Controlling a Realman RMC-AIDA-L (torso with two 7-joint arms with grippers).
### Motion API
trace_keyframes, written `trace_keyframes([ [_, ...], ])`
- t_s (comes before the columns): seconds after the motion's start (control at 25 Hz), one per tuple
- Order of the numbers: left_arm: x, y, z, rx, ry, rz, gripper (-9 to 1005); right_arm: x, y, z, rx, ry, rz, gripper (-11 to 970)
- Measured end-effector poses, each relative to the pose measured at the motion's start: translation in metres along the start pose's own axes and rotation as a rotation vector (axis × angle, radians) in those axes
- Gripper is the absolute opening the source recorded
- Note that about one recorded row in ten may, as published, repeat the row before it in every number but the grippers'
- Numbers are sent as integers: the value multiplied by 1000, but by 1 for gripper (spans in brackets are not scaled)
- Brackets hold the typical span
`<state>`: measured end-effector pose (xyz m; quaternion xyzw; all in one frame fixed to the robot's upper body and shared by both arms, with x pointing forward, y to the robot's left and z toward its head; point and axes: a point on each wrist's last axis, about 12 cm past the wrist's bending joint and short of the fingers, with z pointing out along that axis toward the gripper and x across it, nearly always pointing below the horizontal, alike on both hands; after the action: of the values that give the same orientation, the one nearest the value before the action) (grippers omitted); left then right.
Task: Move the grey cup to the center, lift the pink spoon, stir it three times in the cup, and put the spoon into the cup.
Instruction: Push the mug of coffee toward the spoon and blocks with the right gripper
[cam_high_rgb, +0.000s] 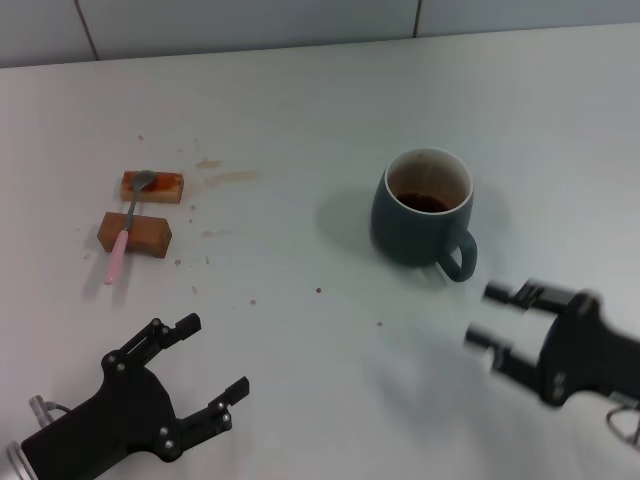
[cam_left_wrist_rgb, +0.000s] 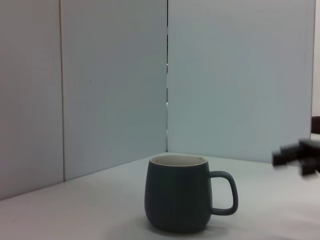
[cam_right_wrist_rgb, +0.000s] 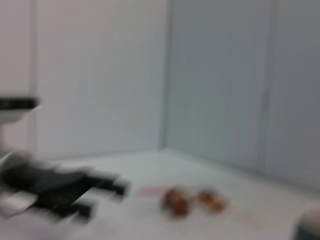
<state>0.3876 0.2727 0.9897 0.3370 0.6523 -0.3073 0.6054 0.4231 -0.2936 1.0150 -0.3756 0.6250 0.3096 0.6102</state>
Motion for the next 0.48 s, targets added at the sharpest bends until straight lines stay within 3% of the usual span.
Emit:
trace_keyframes([
  [0.24,-1,0,-1,-2,-5,2,859,-13,-13,-9,348,-187,-143,502],
  [0.36,-2,1,-1,-1,-12,4,859,-9,-26,-8,516,-161,-181,444],
  [0.48,-3,1,-1,2,-18,6,859,0,-42,0,597,-62,-189,340],
])
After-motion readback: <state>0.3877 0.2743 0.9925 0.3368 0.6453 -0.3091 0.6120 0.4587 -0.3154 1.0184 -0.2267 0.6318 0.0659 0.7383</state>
